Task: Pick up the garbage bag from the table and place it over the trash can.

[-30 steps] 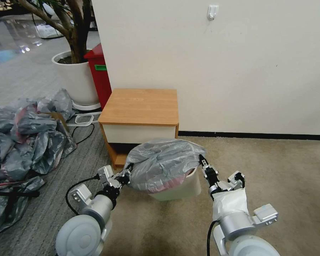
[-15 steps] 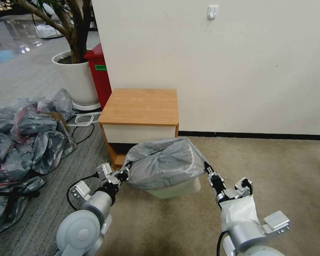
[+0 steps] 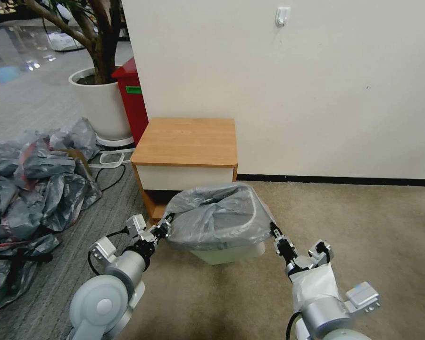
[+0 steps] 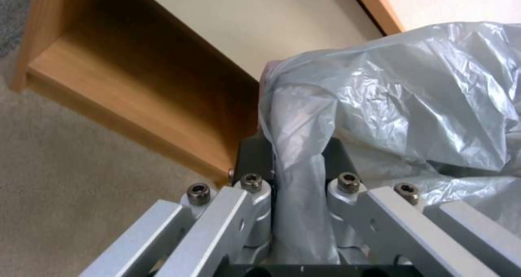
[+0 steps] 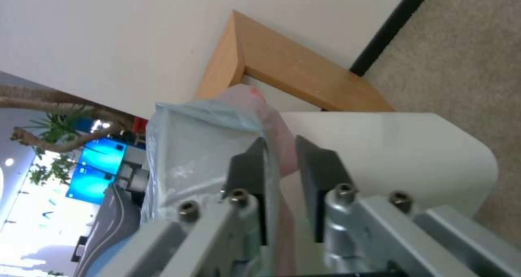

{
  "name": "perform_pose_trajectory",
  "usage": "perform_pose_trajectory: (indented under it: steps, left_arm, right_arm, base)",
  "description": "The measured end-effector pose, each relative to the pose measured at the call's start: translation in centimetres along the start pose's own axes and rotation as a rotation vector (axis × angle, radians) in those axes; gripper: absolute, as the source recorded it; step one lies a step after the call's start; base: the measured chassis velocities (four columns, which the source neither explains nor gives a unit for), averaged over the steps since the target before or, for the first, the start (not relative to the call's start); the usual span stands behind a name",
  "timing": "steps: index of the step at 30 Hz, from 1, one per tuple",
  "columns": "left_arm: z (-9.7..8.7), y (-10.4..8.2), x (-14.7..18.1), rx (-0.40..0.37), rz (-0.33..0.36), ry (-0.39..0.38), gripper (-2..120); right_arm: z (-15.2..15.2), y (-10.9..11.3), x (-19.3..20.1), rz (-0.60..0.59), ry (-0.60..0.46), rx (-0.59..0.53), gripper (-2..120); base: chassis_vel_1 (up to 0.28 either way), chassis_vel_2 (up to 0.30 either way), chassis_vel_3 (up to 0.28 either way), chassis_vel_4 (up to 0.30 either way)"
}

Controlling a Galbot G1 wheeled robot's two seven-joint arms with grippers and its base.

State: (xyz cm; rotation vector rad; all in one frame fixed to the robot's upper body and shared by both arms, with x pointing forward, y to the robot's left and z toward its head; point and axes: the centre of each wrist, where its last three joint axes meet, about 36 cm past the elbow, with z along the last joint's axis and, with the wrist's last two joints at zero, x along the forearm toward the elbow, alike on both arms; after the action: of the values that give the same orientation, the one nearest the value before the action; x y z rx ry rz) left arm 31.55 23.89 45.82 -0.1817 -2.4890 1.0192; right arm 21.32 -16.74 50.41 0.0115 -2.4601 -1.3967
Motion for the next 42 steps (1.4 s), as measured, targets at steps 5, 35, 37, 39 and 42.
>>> perform_pose_trajectory:
  steps: [5,35,37,39,42]
  left_arm:
    - [-0.1,0.1,-0.4,0.001,0.002,0.008,9]
    - [-0.5,-0.5,0.7,0.037,0.054,0.069,9]
    - [-0.4,-0.6,0.6,0.039,0.055,0.069,9]
    - [-0.4,-0.6,0.6,0.039,0.055,0.070,9]
    - [-0.4,-0.6,0.6,0.040,0.054,0.072,9]
  right_arm:
    - [-0.4,-0.4,0.1,-0.015,-0.018,0.012,37]
    - [0.4,-2.3,-5.3,-0.245,-0.088,-0.036,91]
    - [0.4,-2.2,-5.3,-0.247,-0.089,-0.043,85]
    - [0.5,-2.1,-5.4,-0.247,-0.091,-0.054,76]
    - [0.5,-2.1,-5.5,-0.246,-0.092,-0.067,61]
  base:
    - [0.000,0.000,0.000,0.000]
    - [0.000,0.000,0.000,0.000]
    - [0.000,0.000,0.000,0.000]
    - [0.000,0.000,0.000,0.000]
    - [0.000,0.000,0.000,0.000]
